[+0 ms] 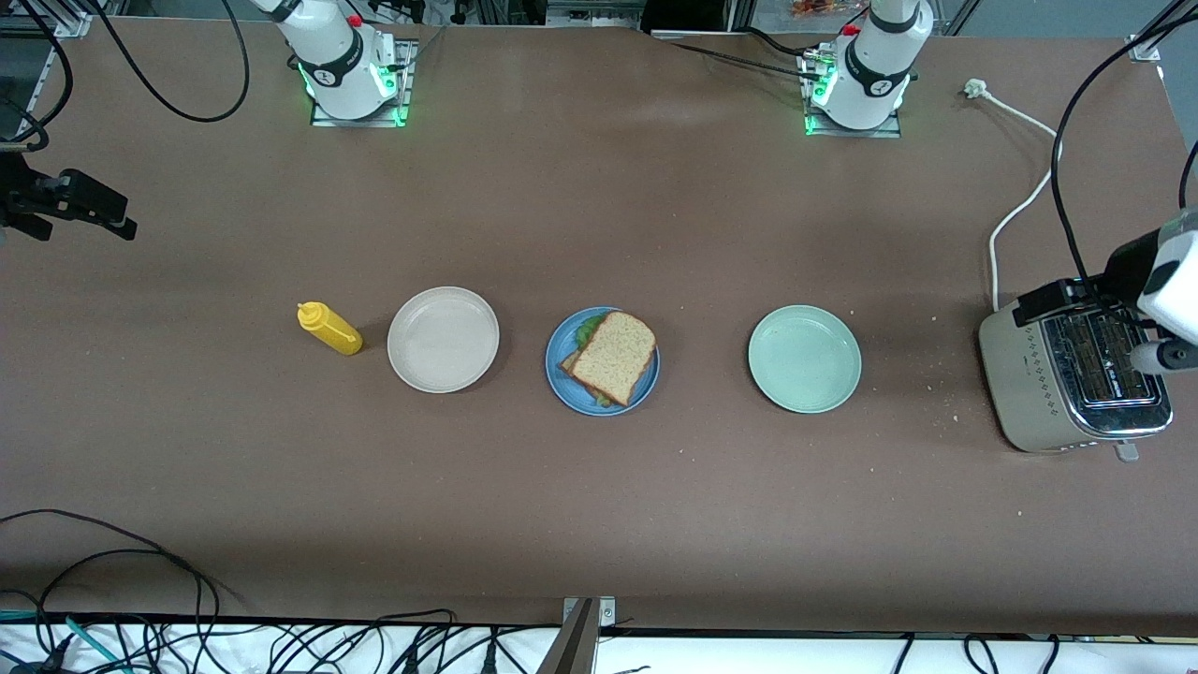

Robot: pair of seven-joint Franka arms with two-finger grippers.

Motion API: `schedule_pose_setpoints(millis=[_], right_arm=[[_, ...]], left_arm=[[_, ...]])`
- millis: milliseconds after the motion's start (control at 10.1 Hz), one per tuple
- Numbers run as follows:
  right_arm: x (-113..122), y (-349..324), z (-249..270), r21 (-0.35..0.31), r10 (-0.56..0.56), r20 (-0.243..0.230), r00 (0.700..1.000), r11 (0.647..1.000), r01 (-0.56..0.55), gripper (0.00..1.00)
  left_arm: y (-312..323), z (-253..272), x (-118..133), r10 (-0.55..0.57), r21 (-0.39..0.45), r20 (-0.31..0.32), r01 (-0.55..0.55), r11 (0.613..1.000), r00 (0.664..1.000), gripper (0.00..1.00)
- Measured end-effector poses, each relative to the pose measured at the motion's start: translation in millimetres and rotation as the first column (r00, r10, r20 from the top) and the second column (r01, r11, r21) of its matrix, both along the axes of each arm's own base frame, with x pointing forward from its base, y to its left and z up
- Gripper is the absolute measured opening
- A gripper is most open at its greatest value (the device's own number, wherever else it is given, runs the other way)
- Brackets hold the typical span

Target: Make sandwich in blue plate with both arms

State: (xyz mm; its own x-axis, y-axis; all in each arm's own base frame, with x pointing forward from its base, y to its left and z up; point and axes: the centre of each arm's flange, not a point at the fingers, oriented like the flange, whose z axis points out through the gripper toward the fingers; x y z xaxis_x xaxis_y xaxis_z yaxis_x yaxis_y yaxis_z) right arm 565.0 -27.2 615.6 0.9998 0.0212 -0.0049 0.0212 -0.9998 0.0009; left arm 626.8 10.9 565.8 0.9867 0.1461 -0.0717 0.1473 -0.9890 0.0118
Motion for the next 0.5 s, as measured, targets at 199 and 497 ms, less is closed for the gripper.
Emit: schedule_pose_setpoints(millis=[199, 497], right_arm=[[0, 0, 0, 0.0, 0.001, 0.001, 1.0, 1.0, -0.001, 1.0], [0, 1, 1, -0.001, 0.001, 0.001, 1.0, 1.0, -0.001, 1.0]], left_arm=[[-12, 5, -25, -0.018, 0.005, 0.04, 0.018, 1.0, 0.999, 1.0], [-10, 15, -42, -0.021, 0.009, 0.059, 0.02, 1.0, 0.998, 1.0]])
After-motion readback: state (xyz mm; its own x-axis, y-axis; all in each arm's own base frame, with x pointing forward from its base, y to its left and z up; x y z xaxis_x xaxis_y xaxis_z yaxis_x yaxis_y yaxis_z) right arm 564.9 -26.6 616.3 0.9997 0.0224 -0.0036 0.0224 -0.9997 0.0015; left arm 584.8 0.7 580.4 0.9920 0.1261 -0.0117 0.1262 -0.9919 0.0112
